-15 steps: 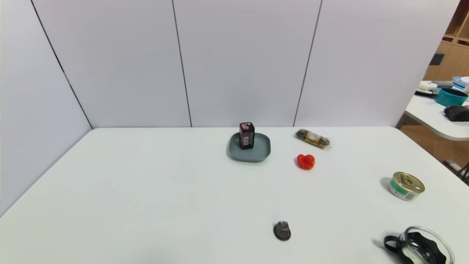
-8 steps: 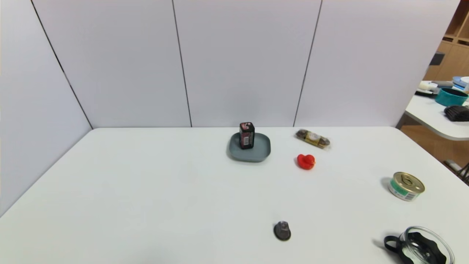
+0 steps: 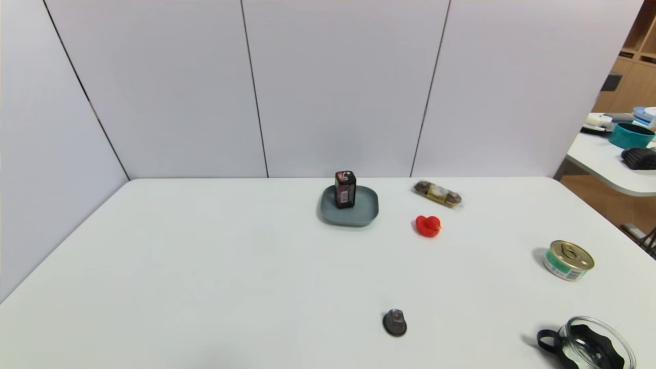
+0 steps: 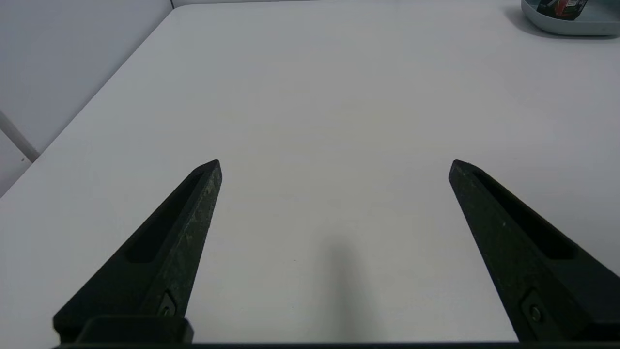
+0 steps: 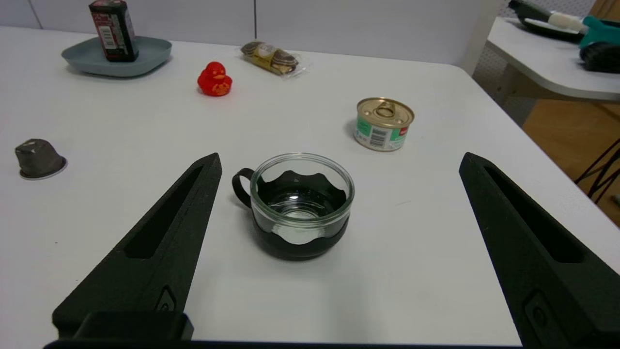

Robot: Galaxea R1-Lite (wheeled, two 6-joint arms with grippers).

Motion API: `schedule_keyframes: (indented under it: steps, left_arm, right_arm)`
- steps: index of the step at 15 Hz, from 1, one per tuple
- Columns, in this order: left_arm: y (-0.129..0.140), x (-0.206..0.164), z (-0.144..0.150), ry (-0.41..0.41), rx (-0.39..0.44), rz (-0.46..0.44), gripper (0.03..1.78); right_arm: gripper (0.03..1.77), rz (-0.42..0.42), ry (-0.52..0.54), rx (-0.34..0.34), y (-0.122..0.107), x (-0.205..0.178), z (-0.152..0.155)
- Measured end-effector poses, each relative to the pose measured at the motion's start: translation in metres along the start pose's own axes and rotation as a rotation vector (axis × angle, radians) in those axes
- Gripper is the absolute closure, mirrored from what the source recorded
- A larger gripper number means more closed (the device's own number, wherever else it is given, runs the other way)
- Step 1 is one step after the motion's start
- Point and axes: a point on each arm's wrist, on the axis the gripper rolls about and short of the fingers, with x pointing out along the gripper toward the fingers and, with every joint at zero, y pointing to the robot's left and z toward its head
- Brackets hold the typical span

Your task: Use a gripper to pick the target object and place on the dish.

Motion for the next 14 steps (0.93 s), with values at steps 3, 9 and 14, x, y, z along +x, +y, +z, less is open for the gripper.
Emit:
schedule_keyframes:
  steps: [3,9,14]
  left_arm:
    - [0.0000,0.0000,0.0000,0.000,0.000,-0.001,0.12]
    - [0.0000,0.0000,0.0000,0.000,0.000,0.000,0.12]
    - [0.0000,0.0000,0.0000,0.000,0.000,0.000,0.12]
  right_arm:
    - [0.10,0.002,0.053,0.034,0.0006,0.0007,-0.0079]
    - [0.10,0.000,0.061,0.042,0.0006,0.0009,-0.0091]
    - [0.10,0.000,0.061,0.040,0.0006,0.0009,-0.0091]
